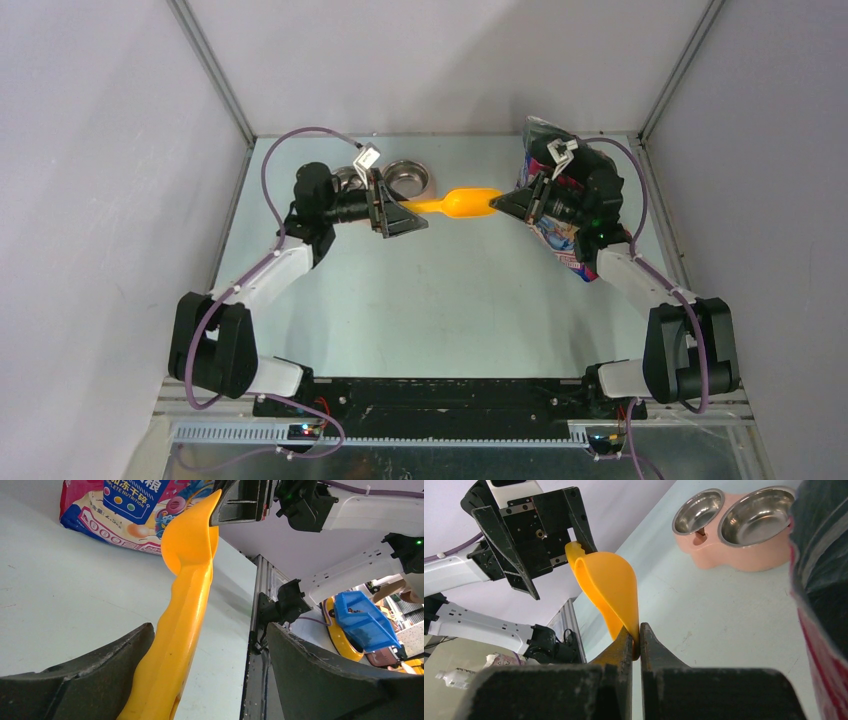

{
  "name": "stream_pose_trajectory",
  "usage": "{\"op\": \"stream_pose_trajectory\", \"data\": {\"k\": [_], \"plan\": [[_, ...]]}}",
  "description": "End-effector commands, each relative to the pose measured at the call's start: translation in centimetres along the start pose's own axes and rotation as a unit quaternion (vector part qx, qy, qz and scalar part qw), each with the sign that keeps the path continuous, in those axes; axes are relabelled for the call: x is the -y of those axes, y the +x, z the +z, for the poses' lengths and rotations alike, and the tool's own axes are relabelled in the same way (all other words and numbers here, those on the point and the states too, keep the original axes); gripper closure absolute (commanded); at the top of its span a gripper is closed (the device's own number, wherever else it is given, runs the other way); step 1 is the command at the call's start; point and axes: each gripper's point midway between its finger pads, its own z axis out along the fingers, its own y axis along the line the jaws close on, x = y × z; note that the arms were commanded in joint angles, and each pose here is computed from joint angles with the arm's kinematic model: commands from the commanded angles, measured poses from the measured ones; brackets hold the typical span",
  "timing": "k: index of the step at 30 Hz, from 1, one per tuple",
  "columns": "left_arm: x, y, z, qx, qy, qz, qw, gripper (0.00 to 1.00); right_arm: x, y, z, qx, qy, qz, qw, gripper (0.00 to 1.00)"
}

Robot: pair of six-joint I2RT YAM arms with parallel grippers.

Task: Serve the pet food
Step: Adjust the spatula.

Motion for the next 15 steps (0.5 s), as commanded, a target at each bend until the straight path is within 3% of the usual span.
{"op": "stream_pose_trajectory", "data": {"k": [1,15], "plan": [[0.92,-1.19,-0.27,0.019,0.005,0.026,0.999,0.13,-0.32,-0.44,0.46,0.012,-0.003,-0.013,1.0,1.0],[1.05,-1.21,-0.25,0.02,0.007,0.027,0.999,0.17,-0.14,0.36,1.17,0.004,0.0,-0.011,1.0,1.0]]}}
